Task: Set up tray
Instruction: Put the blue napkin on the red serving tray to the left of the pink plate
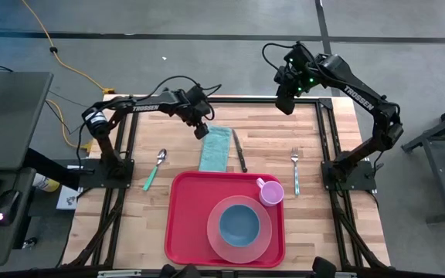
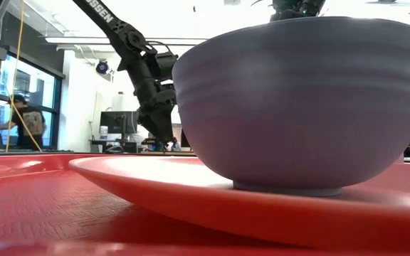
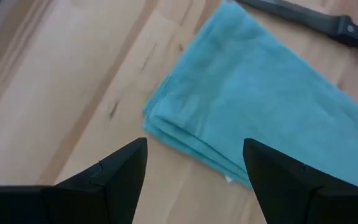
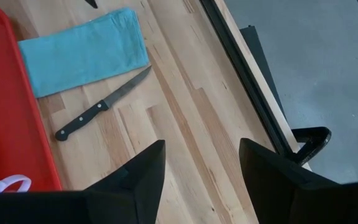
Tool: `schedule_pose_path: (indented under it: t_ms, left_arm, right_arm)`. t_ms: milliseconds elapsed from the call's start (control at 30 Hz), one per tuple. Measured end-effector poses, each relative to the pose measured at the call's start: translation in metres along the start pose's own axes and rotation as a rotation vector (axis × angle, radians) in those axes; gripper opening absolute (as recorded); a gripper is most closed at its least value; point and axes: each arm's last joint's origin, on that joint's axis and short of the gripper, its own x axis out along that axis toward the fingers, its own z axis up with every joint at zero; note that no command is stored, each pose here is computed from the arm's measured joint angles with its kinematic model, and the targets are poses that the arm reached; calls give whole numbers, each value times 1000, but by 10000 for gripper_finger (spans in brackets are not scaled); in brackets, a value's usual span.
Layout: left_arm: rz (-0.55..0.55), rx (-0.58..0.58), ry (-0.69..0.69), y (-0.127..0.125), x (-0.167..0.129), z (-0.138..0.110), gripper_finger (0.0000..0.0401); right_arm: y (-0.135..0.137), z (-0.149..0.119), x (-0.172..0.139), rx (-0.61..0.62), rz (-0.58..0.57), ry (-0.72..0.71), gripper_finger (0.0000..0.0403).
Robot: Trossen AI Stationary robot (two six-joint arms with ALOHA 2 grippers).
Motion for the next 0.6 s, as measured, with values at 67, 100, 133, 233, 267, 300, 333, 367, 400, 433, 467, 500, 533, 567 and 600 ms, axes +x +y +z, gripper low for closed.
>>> schedule_pose_path:
  t_ms: [67,100,133,233,267,300,333,367,400,433,467,500,533,567,600]
  left_arm:
    - [8,-20,-6,1,3,1,299]
    - [9,-33,-3,2,5,1,300]
    - [11,-49,-8,2,7,1,300]
    - [10,-73,11,3,14,0,300]
    - [9,-86,16,3,15,-1,300]
    - [9,-103,23,3,16,-1,299]
    - [7,-120,28,4,17,-2,299]
    - [6,-135,32,4,18,-2,299]
    - [8,-137,31,4,18,-2,299]
    - [11,-138,25,4,18,-1,299]
    - [16,-140,20,4,18,-1,299]
    - [20,-151,21,4,18,-1,299]
    - [23,-165,24,4,18,-1,299]
    - [24,-180,23,5,18,-1,299]
    - [30,-191,21,6,18,-1,299]
  right_arm:
    - [0,0,0,0,0,0,186]
    - [0,0,0,0,0,0,186]
    - [0,0,0,0,1,0,186]
    - [0,0,0,0,3,-1,184]
    - [0,0,0,0,3,0,184]
    - [0,0,0,0,4,0,184]
    - [0,0,0,0,5,1,185]
    - [0,0,0,1,7,2,186]
    - [0,0,0,1,8,3,186]
    - [0,-1,0,3,9,6,186]
    - [1,-1,0,6,10,10,186]
    - [1,-1,0,8,12,13,185]
    - [1,-2,0,11,12,16,184]
    - [1,-2,0,13,13,18,184]
    - [1,-2,0,19,14,21,184]
